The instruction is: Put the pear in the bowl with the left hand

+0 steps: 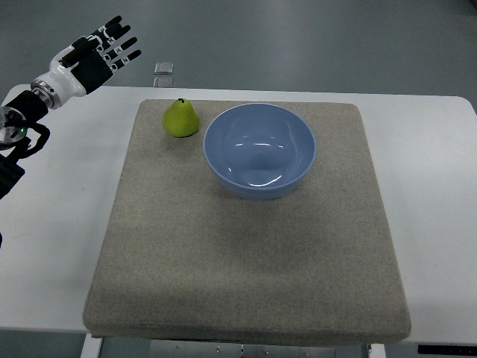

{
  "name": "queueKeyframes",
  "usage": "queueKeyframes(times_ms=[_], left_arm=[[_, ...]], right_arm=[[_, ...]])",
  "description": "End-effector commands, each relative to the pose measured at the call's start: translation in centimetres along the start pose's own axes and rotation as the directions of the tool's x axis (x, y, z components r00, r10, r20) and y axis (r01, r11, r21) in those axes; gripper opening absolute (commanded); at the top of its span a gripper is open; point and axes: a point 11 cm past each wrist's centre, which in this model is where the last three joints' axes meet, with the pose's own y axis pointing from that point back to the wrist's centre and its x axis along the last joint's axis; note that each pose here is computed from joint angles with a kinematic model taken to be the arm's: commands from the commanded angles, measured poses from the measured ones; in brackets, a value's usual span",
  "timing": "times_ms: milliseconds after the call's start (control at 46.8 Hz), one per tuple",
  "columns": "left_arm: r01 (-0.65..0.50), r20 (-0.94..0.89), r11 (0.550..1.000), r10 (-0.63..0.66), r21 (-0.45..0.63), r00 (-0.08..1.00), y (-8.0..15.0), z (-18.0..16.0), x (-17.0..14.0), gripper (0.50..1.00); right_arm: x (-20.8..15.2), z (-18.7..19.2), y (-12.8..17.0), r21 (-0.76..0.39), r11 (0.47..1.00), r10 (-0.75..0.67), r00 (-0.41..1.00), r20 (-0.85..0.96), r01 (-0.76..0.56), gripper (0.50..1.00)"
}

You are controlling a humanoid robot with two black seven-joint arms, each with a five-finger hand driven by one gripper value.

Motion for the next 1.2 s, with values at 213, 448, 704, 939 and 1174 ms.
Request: queueKeyframes(times_ms=[213,448,704,939,1174], left_arm=[[-0.004,0.036,0.999,0.003,0.032,0.999,0.1,-0.4,0.1,0.996],[0.011,0.032,1.0,-0.011,0.028,0.999,-0.1,-0.3,-0.3,0.996],[-0.001,0.036,1.0,0.0,0.029,0.999,0.1,-0.2,0.0,0.996],[-0.014,0.075,0.999,0.011,0.039,0.997,0.4,0.3,0.4,0.996],[-0.072,0.329,0.989,0.027,0.127,0.944,1.1,1.9,0.9,0.996]], right_arm=[[0.0,0.0,0.0,0.0,1.0,0.0,1.0,0.0,0.0,0.926],[0.0,0.0,0.0,0.0,1.0,0.0,1.0,0.0,0.0,0.926],[0.0,0.0,0.0,0.0,1.0,0.0,1.0,0.0,0.0,0.926],[0.0,0.0,0.0,0.0,1.0,0.0,1.0,0.0,0.0,0.926],[0.0,0.0,0.0,0.0,1.0,-0.002,1.0,0.0,0.002,0.926]])
